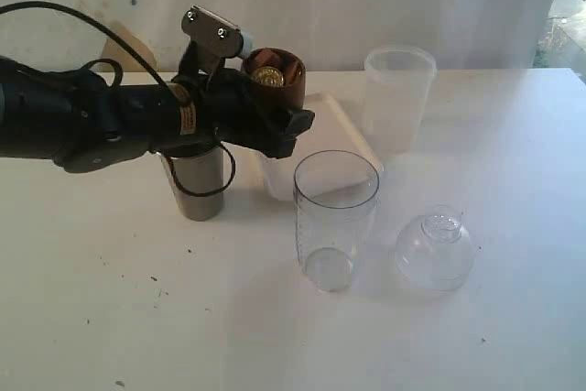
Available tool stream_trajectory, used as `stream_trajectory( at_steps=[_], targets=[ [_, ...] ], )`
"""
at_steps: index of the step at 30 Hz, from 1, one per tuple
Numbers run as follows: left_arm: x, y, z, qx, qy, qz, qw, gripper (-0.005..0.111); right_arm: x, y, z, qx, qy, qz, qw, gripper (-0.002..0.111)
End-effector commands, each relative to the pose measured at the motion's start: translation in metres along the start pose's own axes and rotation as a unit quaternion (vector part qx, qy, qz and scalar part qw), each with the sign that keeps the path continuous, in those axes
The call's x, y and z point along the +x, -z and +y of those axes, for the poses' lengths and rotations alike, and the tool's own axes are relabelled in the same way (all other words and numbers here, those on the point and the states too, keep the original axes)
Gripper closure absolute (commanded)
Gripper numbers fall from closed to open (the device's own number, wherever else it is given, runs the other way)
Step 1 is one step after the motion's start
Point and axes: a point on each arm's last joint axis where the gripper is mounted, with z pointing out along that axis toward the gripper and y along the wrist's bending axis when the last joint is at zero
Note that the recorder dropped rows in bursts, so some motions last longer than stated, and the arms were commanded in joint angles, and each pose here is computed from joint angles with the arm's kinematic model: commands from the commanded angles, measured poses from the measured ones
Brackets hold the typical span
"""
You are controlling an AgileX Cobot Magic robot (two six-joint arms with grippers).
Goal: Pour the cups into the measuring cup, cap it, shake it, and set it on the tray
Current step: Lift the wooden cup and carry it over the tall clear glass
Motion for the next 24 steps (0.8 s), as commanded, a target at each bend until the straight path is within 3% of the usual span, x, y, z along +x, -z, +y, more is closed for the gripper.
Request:
stream_trajectory(
  at_steps=[1,9,24],
  targets=[
    [-0.013,-0.002,-0.002,0.012,-0.018,-0.032,0.999,0.107,0.001,0.000,-0.001,0.002,0.004,-0.001,1.000,0.107],
    [-0.011,-0.003,-0.009,0.049,-0.097,-0.034,0.993,0.107,0.001,0.000,-0.001,0.002,0.004,-0.001,1.000,0.107],
    [-0.010,-0.005,-0.018,0.063,-0.172,-0.033,0.983,0.107,0.001,0.000,-0.001,0.002,0.004,-0.001,1.000,0.107]
  ],
)
